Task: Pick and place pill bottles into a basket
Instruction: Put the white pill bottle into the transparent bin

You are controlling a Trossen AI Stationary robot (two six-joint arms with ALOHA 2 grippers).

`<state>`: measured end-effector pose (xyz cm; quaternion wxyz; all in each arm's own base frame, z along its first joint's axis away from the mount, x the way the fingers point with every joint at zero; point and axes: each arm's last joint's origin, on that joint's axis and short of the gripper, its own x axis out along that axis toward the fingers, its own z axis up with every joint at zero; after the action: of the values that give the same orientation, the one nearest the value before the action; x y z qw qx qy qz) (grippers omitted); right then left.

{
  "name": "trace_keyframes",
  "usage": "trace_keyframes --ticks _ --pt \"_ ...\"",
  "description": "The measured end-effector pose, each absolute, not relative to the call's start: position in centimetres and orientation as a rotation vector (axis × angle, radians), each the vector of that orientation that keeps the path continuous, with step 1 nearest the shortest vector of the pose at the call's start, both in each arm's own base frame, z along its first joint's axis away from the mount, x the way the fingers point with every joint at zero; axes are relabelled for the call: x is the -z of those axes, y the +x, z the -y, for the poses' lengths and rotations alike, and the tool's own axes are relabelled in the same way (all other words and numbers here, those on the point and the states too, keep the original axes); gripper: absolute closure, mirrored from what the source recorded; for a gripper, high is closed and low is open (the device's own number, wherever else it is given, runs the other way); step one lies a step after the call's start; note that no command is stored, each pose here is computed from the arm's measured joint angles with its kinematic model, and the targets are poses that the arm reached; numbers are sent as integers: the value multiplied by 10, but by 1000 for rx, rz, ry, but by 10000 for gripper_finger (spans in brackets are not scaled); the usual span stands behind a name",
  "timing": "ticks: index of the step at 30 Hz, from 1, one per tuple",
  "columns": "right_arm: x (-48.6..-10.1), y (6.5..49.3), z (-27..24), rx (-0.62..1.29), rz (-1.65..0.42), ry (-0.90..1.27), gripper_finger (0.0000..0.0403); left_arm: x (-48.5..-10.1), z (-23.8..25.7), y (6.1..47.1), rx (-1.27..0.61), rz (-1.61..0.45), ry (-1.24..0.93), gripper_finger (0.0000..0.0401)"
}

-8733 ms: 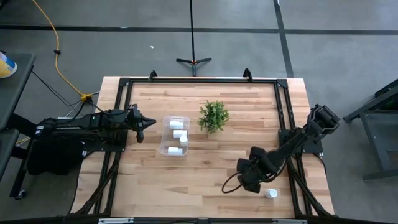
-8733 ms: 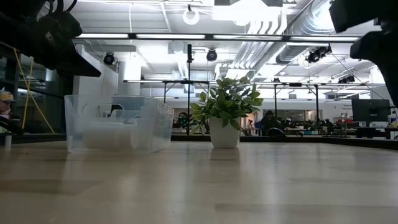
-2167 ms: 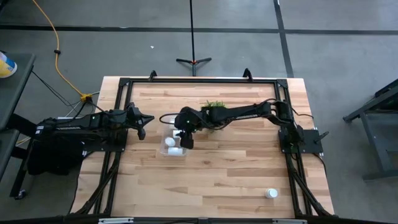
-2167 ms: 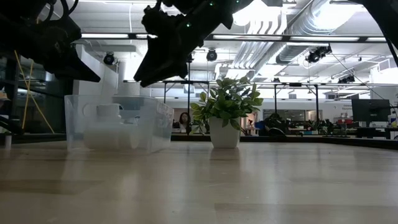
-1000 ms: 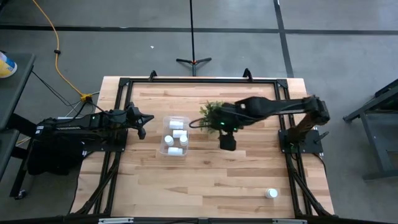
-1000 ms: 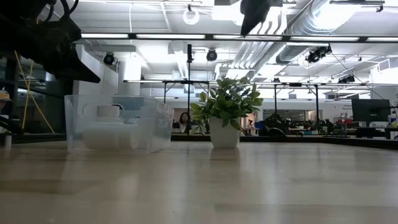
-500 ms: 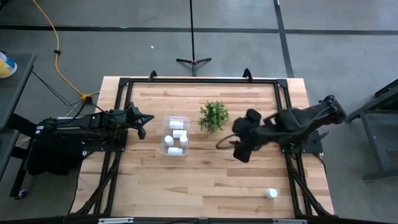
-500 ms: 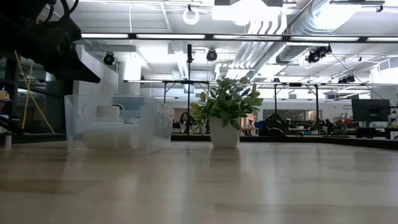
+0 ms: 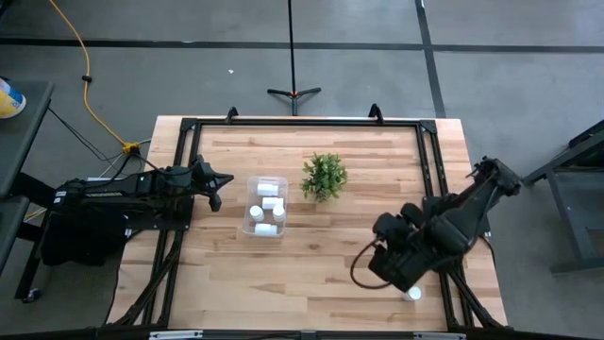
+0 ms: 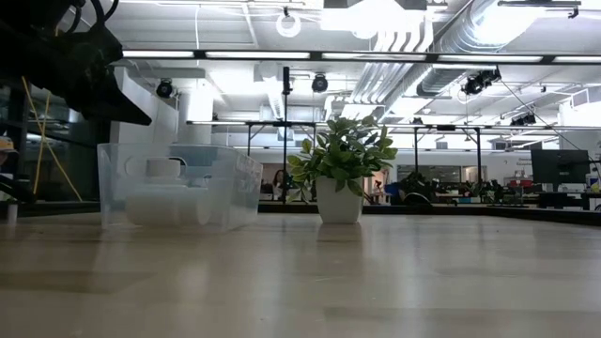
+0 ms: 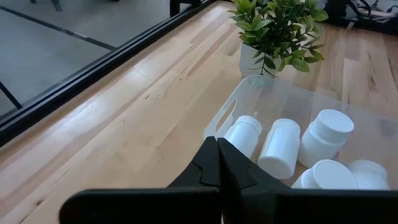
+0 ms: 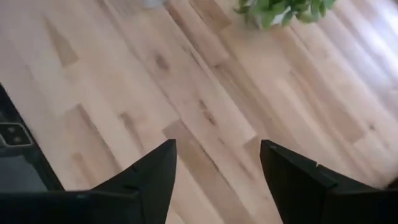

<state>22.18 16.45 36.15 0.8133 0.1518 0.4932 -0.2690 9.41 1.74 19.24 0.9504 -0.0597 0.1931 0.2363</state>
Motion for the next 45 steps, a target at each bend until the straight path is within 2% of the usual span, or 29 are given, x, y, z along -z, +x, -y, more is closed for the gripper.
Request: trace_keyframes --ticks 6,12,16,21,23,27,31,36,42,45 --pt "-334 208 -181 611 -1152 432 171 -192 -17 94 -487 -388 -138 344" --pt "-282 193 -208 536 -1297 553 173 -192 -17 94 -486 -390 -132 380" --pt "-260 188 -220 426 -1385 623 175 -192 -18 94 -486 -390 -132 376" --pt "-262 183 -222 399 -1387 580 174 -192 -18 94 -488 -388 -139 339" --pt "-262 181 -224 401 -1371 564 175 -192 -18 94 -488 -388 -139 345" --pt "-261 168 -233 346 -1422 525 172 -192 -18 94 -486 -391 -129 380" --pt "-261 153 -241 316 -1463 483 172 -192 -17 94 -486 -397 -126 377" --pt "-261 143 -246 292 -1473 456 182 -192 -18 94 -497 -393 -137 344" --pt "-259 136 -251 275 -1375 369 177 -192 -18 94 -498 -394 -136 380" --pt "-252 135 -257 261 -1393 322 171 -192 -18 94 -498 -395 -136 380"
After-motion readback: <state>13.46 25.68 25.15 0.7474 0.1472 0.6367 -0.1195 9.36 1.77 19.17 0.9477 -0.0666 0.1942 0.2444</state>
